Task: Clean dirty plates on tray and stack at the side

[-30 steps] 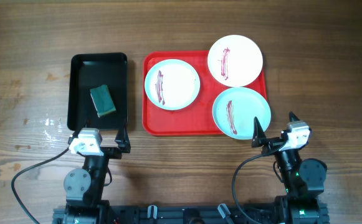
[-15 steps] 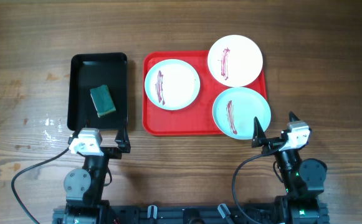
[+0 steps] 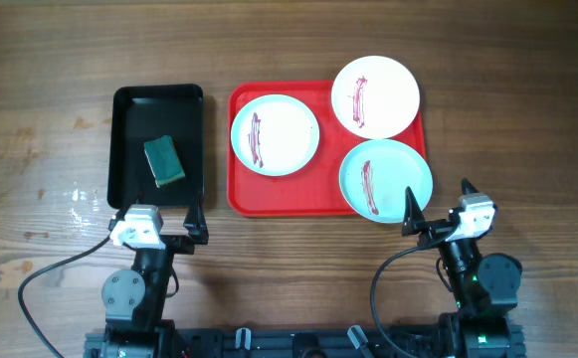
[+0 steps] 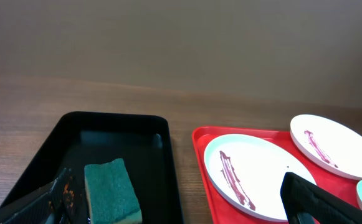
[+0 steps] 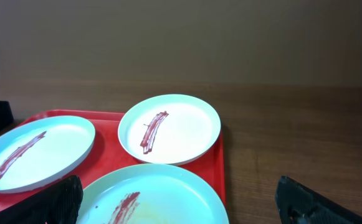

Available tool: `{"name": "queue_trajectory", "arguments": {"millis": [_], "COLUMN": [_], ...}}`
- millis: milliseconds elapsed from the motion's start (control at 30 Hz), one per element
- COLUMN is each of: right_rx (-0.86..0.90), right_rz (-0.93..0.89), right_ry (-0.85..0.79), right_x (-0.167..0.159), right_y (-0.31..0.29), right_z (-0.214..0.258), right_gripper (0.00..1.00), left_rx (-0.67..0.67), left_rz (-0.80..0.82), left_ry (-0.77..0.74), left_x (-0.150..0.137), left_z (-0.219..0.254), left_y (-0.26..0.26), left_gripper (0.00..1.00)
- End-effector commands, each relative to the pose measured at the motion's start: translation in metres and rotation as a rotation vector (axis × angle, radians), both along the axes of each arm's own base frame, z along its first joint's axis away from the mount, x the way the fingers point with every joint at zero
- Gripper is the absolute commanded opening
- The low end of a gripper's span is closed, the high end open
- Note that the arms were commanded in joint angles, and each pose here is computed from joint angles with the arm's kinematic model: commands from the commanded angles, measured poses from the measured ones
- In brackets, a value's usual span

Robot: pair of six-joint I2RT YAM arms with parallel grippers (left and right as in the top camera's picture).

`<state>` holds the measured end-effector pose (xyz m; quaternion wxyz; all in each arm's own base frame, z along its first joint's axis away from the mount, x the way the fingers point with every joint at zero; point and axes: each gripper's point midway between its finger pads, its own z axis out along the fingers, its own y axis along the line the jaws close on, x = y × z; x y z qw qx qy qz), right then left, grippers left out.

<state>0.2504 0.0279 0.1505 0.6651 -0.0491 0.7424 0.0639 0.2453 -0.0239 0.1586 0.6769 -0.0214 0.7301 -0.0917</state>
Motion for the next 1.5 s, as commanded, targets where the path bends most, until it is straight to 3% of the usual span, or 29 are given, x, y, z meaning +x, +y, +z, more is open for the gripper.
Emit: {"name": "queue_trajectory", "arguments": {"millis": [0,1067,1300,1467], "right_rx": [-0.008,0.004,0.088,0.084], "right_rz": [0.017,0.021,0.156,0.257], "right_ry": [-0.007,-0.015,-0.037,-0.108], "right_x": [0.0,0.0,-0.006,-0.013], "right_y": [0.002,0.003,0.027,0.042], "right_z": [0.001,0.003,0.014,0.04], "right_gripper": [1.0,0.99,1.0,1.0], "left_rx": [0.009,0.013,0.009,-0.001], "left_rz": [-0.015,0.006,-0.009,-0.078], "left_ry": [0.01,0.008,0.005,-0.1], "left_x": [-0.001,0.0,0.0,-0.002], "left_z": [-0.003,-0.002,-0.002,0.025], "left_y": [-0.003,0.001,-0.002,-0.014], "left_gripper": [1.0,1.0,1.0,1.0]}}
